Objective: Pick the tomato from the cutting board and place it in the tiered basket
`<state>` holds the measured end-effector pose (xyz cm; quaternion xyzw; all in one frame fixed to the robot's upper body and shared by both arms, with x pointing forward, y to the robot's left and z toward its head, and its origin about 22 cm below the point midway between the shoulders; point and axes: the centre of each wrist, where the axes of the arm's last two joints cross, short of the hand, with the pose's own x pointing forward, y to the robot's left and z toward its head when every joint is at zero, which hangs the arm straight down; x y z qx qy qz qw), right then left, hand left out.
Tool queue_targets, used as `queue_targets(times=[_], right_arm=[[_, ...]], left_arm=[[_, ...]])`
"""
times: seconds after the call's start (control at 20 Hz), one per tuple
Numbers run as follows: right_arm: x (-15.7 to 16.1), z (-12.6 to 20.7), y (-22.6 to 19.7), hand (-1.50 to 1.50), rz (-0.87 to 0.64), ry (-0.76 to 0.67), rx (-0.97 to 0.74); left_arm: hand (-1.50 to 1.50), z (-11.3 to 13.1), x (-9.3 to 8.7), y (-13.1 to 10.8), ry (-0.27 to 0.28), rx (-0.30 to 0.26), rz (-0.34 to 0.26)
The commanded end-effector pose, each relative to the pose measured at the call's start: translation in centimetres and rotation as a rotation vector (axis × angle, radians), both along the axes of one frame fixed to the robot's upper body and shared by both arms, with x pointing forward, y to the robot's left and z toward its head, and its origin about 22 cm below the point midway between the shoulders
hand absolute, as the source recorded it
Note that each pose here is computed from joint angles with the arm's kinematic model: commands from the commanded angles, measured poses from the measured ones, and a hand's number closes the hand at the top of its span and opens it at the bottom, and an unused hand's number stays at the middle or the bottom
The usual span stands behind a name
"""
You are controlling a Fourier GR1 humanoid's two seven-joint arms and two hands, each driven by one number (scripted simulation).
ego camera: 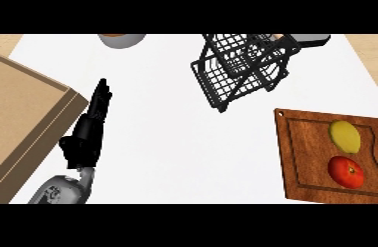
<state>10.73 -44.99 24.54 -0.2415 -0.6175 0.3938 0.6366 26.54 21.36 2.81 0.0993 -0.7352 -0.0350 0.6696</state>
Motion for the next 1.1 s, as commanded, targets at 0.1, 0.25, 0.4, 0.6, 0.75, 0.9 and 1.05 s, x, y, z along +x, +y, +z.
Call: queue_targets(times=[0.1,0.25,0.4,0.6,0.75,0.9,1.05], right_arm=[[0.0,1.7,4.3,-1.5,-0.028,0.063,-0.091],[-0.8,0.2,6.6,-1.5,-0.022,0.061,-0.102],[0.2,0.3,6.3,-1.5,-0.022,0.136,-0.144],[1.2,0.9,9.1,-1.5,-0.054,0.186,-0.182],[1.7,-0.8,7.8,-1.5,-0.058,0.24,-0.216],[1.0,-0.8,7.2,-1.5,-0.06,0.262,-0.215],[-0.2,-1.6,7.4,-1.5,-0.093,0.266,-0.258]], left_arm=[[0.0,-0.4,0.6,-1.8,-0.013,0.009,-0.022],[0.0,0.2,0.7,-0.8,0.009,-0.009,-0.045],[0.0,0.4,1.0,-0.5,0.002,0.008,-0.024],[0.0,0.2,0.7,0.5,-0.001,0.009,-0.036],[0.0,0.0,0.1,0.0,-0.013,0.006,-0.04],[0.0,0.8,-0.1,0.1,0.002,-0.017,-0.032],[0.0,-0.1,0.5,-0.5,-0.002,-0.01,-0.022]])
